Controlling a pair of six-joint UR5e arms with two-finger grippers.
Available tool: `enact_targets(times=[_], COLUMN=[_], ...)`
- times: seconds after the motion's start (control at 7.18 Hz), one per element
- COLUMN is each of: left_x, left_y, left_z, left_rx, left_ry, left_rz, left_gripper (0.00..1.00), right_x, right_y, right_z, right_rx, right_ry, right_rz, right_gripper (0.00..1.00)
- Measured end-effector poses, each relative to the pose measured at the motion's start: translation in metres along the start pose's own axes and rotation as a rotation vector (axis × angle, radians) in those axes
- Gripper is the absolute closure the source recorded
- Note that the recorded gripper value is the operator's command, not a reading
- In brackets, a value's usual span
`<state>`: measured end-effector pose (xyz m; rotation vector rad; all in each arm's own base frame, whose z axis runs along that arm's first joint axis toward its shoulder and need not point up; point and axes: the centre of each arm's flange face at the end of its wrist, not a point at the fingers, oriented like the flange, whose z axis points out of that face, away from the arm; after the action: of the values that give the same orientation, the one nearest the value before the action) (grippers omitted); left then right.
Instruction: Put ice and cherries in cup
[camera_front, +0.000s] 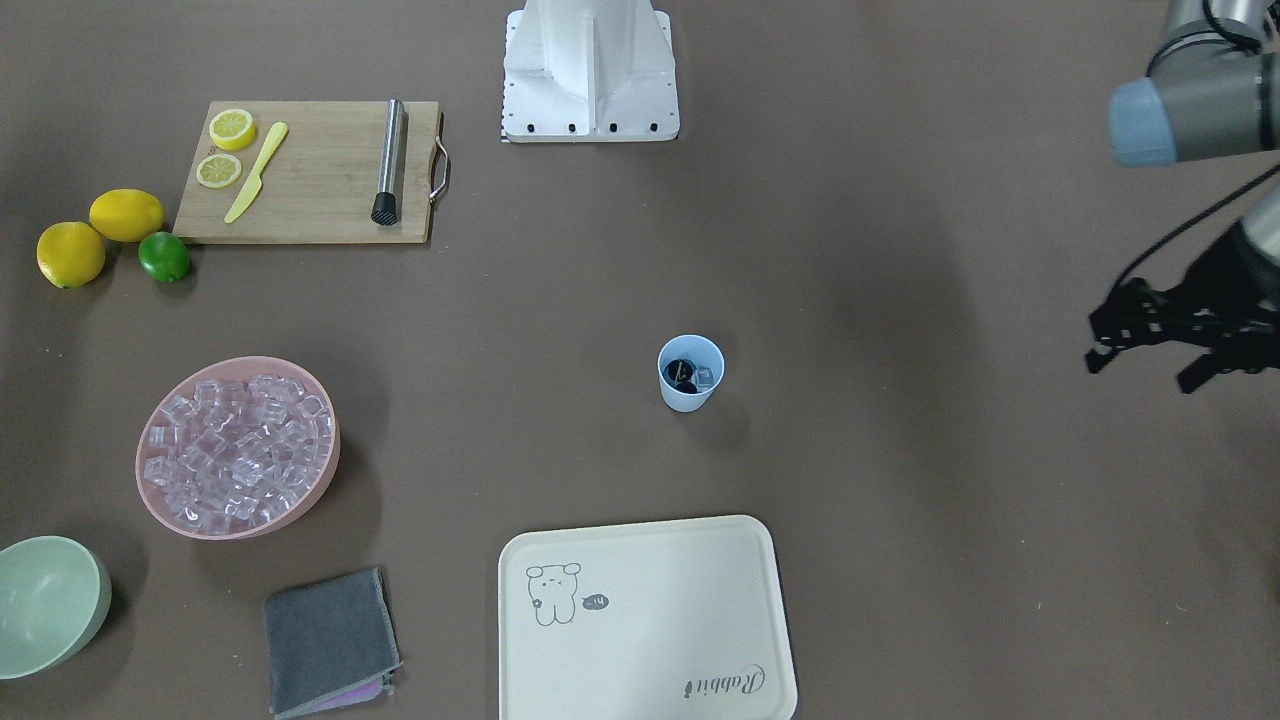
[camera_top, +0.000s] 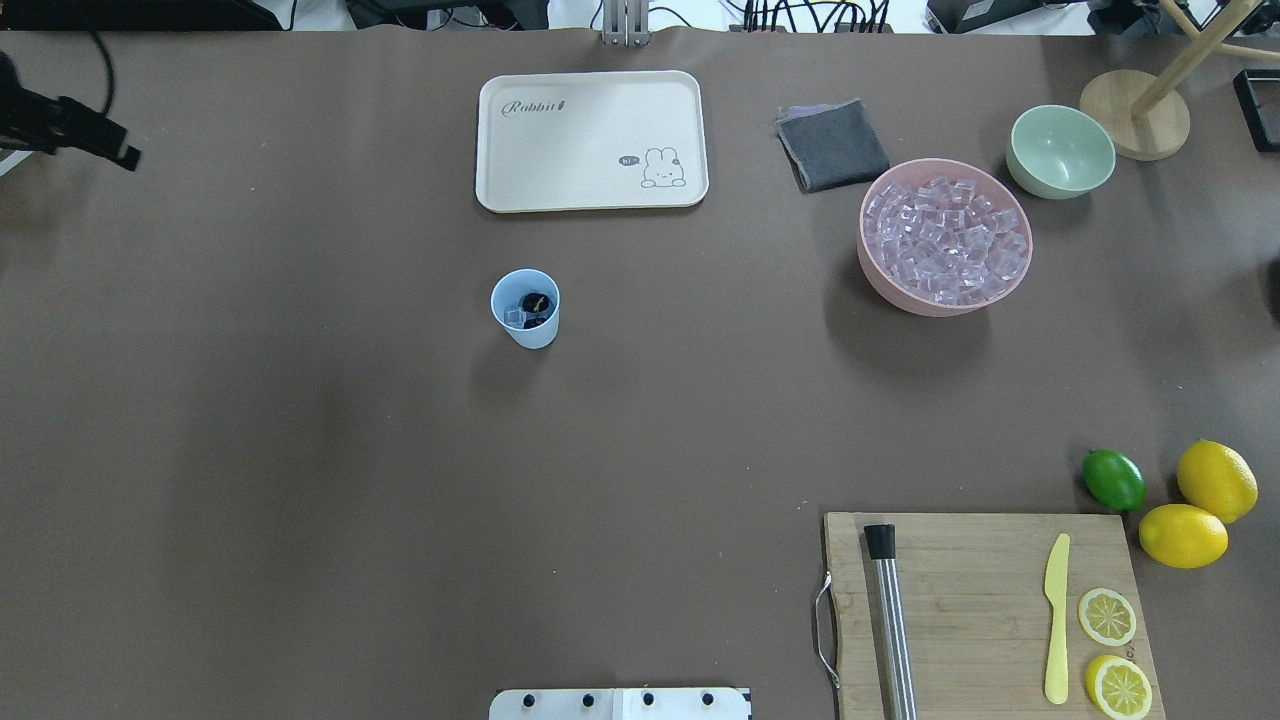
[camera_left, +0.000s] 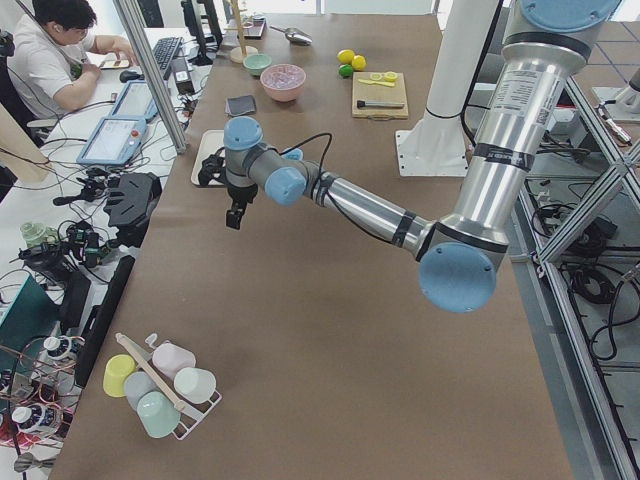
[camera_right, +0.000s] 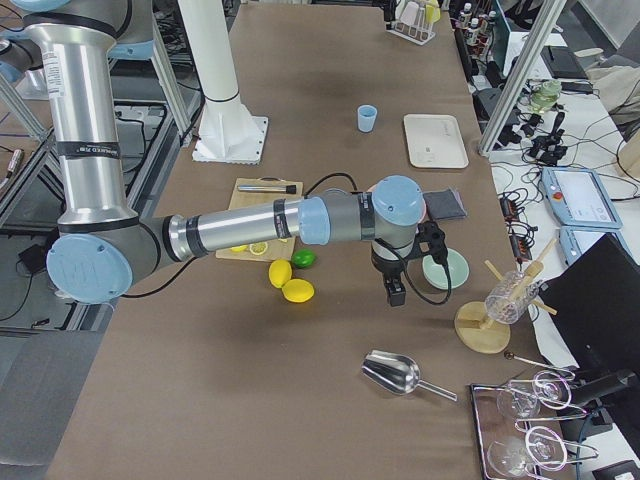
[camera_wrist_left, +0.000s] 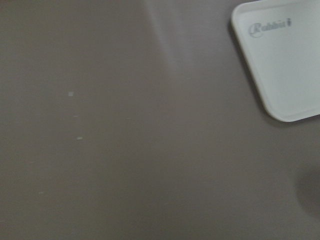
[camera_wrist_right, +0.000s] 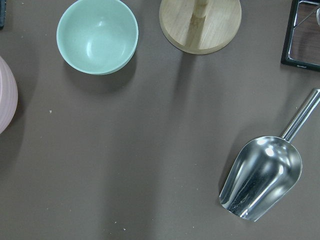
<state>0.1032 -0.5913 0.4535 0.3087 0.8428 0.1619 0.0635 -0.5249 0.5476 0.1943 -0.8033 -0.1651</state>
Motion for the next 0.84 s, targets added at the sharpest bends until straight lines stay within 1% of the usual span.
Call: enact_targets(times=[0.14, 0.28, 0.42, 0.56, 0.7, 0.84], left_x=[-0.061, -0.109, -0.142, -0.161, -0.167, -0.168], left_y=[0.024, 0.055, 0.079, 0.09, 0.088, 0.082], left_z=[-0.002, -0.005, -0.012, -0.021, -0.028, -0.033], left_rx=[-0.026, -0.045, -0.048, -0.04, -0.026, -0.014], left_ry=[-0.001, 0.012, 0.019, 0.014, 0.001, -0.019], left_rz=[0.014, 0.008, -0.016, -0.058, -0.095, -0.11], left_gripper=[0.03, 0.03, 0.03, 0.03, 0.03, 0.03], right_x=[-0.002, -0.006, -0.007, -0.007, -0.007, -0.004], right_y=[0.0, -0.001, -0.003, -0.005, -0.007, -0.007], right_z=[-0.002, -0.006, -0.005, -0.002, 0.003, 0.007], right_rx=[0.004, 0.011, 0.011, 0.003, -0.007, -0.014], right_ry=[-0.001, -0.001, 0.004, 0.013, 0.016, 0.018], right_rz=[-0.011, -0.026, -0.034, -0.038, -0.028, -0.009], right_gripper=[0.01, 0.01, 0.01, 0.01, 0.01, 0.01])
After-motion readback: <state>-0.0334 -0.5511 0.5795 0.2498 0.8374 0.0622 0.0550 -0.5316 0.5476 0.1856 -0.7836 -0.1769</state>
